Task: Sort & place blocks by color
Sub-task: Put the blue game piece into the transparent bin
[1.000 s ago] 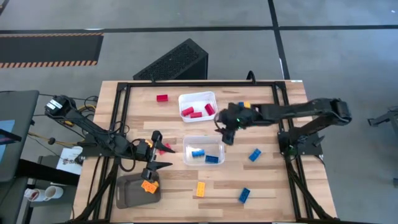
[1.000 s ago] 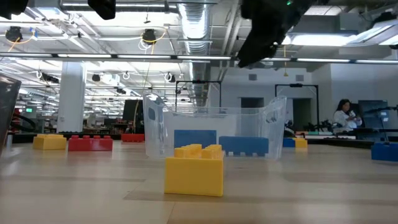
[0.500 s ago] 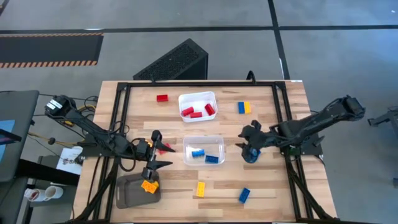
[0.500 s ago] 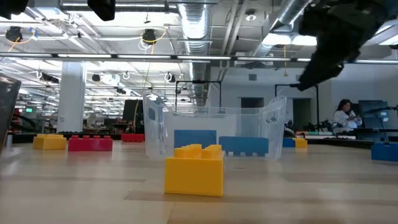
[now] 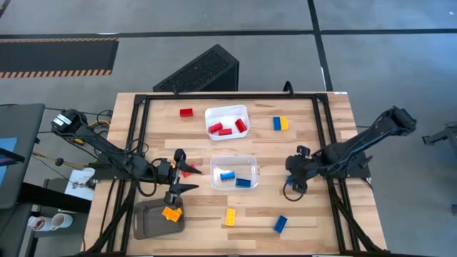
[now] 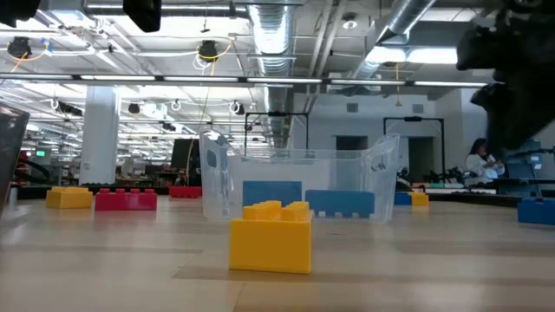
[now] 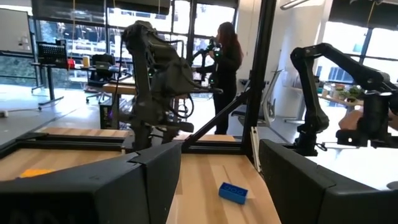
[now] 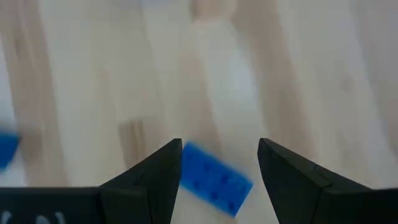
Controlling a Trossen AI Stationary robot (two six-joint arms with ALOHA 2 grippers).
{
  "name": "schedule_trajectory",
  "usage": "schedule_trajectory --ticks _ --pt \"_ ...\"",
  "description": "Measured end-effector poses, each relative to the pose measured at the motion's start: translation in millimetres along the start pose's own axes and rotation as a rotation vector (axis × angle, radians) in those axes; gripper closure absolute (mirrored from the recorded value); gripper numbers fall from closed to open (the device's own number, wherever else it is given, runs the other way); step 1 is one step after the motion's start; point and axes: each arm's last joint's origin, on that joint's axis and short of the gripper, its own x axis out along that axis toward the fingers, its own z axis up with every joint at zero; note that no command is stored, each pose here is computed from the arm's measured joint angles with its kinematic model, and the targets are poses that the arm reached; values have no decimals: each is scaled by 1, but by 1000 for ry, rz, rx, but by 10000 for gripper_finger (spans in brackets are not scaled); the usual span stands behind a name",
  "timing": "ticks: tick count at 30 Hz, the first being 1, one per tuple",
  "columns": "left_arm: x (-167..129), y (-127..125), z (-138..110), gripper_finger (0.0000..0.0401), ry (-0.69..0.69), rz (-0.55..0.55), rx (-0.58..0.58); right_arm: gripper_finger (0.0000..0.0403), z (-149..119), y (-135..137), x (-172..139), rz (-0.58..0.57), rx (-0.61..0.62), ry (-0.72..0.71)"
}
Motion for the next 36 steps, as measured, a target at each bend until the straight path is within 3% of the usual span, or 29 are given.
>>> schedule_trajectory --ticks 10,25,36 --pt "0 1 -1 196 9 19 10 171 -8 3 -1 60 -47 98" --pt "0 1 -2 196 23 23 9 164 -14 15 45 -40 -366 342" --pt "0 1 -3 196 24 23 9 147 -8 21 54 -79 -338 379"
